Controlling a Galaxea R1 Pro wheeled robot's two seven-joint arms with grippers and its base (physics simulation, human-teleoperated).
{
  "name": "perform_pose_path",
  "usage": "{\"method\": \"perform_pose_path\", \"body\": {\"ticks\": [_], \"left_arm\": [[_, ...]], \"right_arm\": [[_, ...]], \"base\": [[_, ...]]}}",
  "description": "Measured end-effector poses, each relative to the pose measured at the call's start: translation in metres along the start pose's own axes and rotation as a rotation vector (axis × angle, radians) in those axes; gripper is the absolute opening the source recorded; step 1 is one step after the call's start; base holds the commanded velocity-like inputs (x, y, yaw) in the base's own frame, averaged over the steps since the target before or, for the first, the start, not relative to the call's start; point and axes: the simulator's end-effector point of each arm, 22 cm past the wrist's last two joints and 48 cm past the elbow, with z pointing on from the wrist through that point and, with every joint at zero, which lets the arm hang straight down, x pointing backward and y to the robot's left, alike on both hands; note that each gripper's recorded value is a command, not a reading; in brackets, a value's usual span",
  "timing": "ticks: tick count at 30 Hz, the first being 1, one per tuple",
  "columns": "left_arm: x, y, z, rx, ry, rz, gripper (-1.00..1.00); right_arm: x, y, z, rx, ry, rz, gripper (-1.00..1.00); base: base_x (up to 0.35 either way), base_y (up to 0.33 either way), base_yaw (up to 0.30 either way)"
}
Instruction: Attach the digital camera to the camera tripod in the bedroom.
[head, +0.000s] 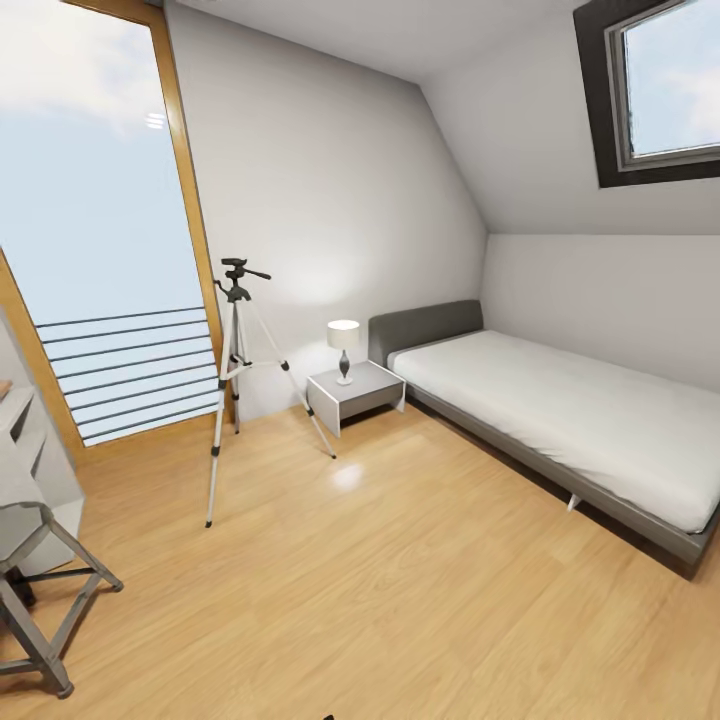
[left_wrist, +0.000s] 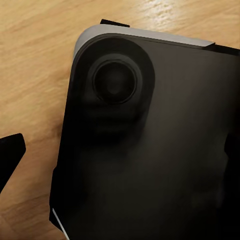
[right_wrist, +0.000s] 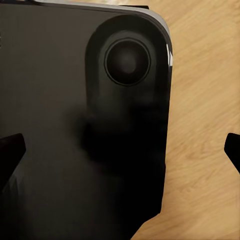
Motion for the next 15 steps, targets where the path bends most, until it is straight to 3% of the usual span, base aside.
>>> {"method": "perform_pose_path", "body": {"ticks": [7,15], "left_arm": [[0.0000,0.0000,0.0000,0.000,0.000,0.000,1.00],[-0.0001,0.0000,0.0000,0.000,0.000,-0.001,1.00]], "right_arm": [[-0.0006,0.0000,0.0000,0.000,-0.003,0.001,1.00],[-0.0004,-0.0003,0.0000,0.001,-0.002,0.003,1.00]], "base": [[0.000,0.000,-0.011],[0.000,0.000,-0.178]]}}
